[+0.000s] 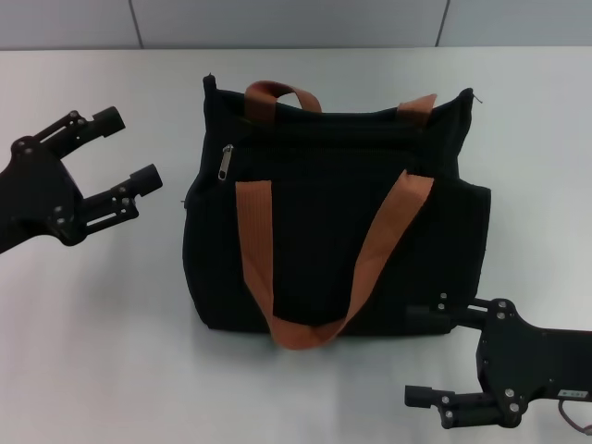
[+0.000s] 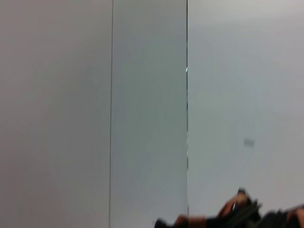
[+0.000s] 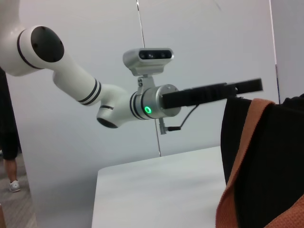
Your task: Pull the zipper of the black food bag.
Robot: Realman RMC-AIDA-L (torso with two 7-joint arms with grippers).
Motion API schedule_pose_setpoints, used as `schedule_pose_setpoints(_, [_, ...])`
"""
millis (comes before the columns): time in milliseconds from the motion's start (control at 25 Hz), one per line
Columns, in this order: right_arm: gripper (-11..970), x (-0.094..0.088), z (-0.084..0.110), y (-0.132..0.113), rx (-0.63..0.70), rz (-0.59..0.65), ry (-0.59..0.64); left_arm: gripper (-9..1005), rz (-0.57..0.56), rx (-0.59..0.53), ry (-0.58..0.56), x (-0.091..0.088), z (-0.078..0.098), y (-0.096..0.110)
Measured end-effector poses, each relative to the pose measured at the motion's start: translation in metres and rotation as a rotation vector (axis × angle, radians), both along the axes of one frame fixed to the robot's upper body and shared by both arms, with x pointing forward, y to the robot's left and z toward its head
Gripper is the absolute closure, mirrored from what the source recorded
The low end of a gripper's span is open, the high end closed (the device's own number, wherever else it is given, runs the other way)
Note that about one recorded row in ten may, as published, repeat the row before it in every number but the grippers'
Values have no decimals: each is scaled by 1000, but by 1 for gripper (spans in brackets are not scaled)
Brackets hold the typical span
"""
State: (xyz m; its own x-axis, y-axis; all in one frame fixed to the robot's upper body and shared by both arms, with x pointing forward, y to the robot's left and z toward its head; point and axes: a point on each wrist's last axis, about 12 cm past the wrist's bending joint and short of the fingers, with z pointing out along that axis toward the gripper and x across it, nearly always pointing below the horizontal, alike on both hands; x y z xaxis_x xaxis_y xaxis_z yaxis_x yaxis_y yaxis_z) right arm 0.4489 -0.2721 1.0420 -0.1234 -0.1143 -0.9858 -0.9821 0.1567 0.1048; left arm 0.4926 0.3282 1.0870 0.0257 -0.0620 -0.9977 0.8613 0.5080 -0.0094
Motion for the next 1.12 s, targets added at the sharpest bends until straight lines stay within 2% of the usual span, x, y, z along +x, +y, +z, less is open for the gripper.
schedule_pose_setpoints(160, [146,0,0,0,3,1,2,238,-2,98,9,11,-3,-5])
schedule_pose_setpoints(280, [147,-1,0,0,5,1,3,243,-13,116,13,13,-4,-8])
schedule_pose_setpoints(360, [147,-1,1,0,6,0,4,246,-70,169,30,22,-5,-19])
schedule_pose_setpoints(760, [147,-1,1,0,8,1,5,263,-69,238,14,41,-6,-36])
schedule_pose_setpoints(1120, [147,-2,1,0,18,6,5,278,-63,254,-7,46,-5,-40])
